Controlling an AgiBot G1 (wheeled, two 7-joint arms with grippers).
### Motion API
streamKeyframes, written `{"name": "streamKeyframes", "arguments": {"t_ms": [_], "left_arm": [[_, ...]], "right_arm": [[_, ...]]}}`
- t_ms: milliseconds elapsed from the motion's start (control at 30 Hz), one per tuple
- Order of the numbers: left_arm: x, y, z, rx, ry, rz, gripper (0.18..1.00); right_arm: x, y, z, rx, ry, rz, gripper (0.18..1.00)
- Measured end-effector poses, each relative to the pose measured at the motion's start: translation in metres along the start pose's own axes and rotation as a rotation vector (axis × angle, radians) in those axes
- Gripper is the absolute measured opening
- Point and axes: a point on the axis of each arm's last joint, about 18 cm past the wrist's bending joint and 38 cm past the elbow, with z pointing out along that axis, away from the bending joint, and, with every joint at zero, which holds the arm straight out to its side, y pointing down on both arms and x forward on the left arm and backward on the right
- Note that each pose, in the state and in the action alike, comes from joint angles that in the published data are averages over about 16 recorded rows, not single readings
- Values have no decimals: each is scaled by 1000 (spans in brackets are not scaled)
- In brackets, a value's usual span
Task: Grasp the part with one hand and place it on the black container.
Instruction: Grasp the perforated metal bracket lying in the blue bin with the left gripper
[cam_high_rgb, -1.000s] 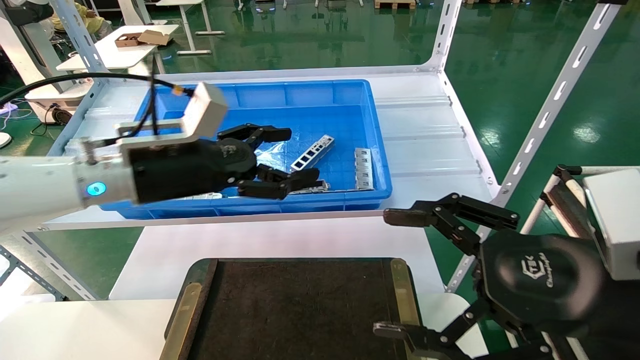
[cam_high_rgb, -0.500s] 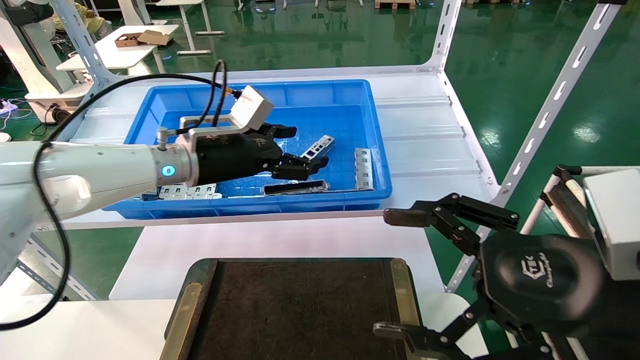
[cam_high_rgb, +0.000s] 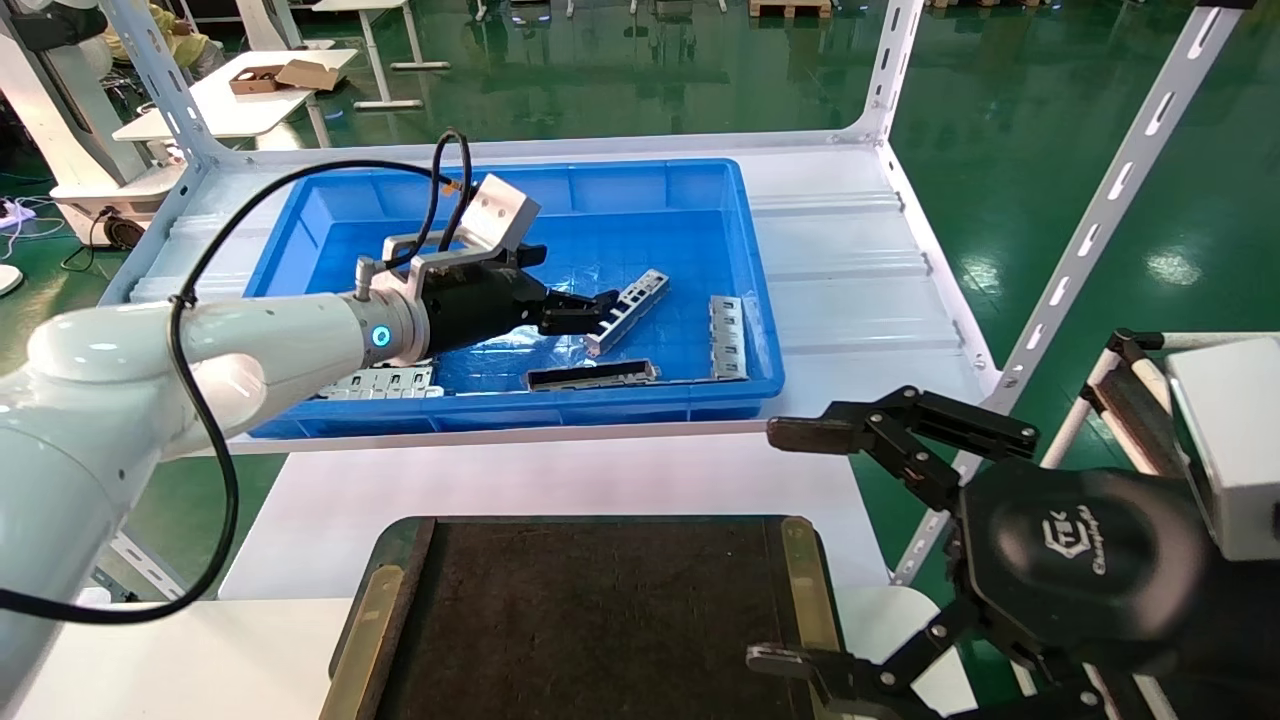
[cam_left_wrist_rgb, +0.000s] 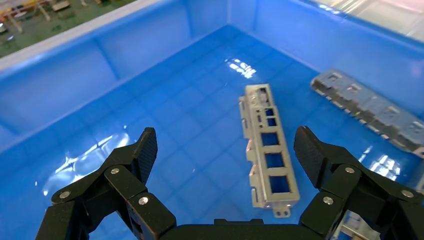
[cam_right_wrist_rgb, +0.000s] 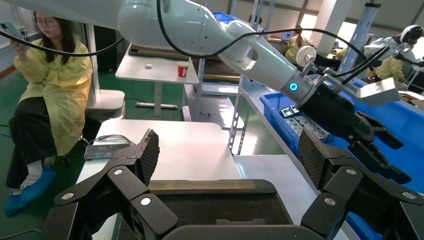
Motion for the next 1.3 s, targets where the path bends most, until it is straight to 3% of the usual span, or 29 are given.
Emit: {"name": "streamKeyframes", "arguments": {"t_ms": [733,1067,1300], "left_arm": [[22,19,14,-24,7,-83,995],[28,25,18,-41,3,-100,945],[31,28,20,-48,-2,-110,852]], "right_arm": [[0,0,0,0,0,0,991],[0,0,0,0,0,0,914],[0,0,0,0,0,0,810]]}}
